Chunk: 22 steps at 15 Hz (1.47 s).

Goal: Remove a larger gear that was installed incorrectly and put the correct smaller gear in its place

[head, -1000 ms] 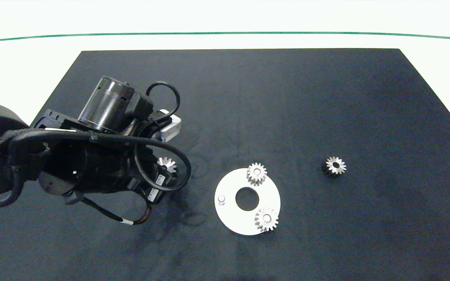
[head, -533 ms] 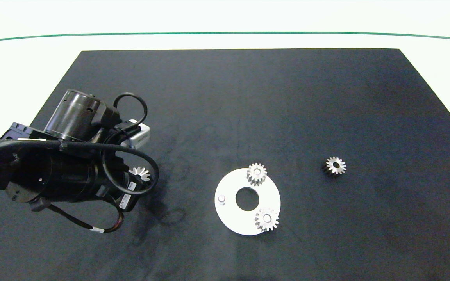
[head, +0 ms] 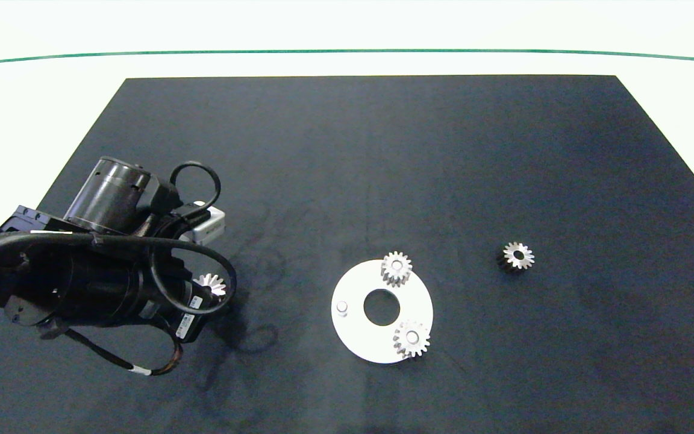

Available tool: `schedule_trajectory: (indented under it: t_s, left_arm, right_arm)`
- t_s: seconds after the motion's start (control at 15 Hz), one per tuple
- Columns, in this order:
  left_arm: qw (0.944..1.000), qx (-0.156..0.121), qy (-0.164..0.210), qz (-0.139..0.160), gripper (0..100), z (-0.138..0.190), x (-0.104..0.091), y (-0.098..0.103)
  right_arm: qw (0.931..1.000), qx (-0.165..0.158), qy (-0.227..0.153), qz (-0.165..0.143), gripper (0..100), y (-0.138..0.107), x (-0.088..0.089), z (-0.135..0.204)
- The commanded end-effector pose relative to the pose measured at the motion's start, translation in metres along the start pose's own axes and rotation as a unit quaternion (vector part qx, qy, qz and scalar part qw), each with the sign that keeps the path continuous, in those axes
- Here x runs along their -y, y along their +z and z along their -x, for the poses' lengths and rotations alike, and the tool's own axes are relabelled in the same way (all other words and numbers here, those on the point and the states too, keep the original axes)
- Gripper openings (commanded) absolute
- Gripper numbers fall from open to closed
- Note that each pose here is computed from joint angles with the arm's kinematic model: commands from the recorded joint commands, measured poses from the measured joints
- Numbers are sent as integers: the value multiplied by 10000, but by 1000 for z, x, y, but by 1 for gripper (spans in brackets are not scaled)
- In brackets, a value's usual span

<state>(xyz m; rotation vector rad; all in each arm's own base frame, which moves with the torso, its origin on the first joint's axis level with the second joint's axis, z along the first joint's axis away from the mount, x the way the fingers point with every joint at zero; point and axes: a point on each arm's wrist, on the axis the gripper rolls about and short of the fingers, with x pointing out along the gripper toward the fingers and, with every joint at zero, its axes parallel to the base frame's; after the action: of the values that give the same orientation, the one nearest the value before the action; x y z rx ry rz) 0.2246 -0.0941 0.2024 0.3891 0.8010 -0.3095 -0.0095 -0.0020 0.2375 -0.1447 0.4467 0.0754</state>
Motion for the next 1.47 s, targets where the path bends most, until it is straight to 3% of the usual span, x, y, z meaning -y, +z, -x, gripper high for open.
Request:
schedule_trajectory:
  t_s: [0.07, 0.53, 0.67, 0.8, 1.0, 1.2, 1.33, 1.47]
  left_arm:
    - [9999, -89, -63, 21, 100, -4, -1, -5]
    - [9999, 84, -5, 136, 100, 1, -7, -4]
    - [9997, 180, 19, 164, 100, 11, -7, -9]
    - [9983, 514, 148, 220, 100, 37, -12, -15]
    - [9977, 490, 276, 370, 100, 60, -17, -37]
    - [9887, 1034, 701, 830, 100, 104, -26, -69]
    - [9813, 1203, 1031, 1089, 100, 126, -30, -84]
    - [9701, 1426, 1413, 1365, 100, 145, -32, -99]
  right_arm:
    - [10000, -22, 2, 7, 100, -1, 0, 0]
    - [10000, -23, -4, 4, 100, -1, 0, 0]
    - [10000, -32, -11, 4, 100, -1, 0, 0]
    - [10000, -60, -54, -2, 100, 0, 0, -1]
    - [9999, -89, -103, -11, 100, 2, 0, -3]
    - [9994, -330, -52, -6, 100, 15, 1, -15]
    - [9991, -419, -19, -10, 100, 30, 3, -23]
    - [9982, -594, 62, -8, 100, 47, 4, -41]
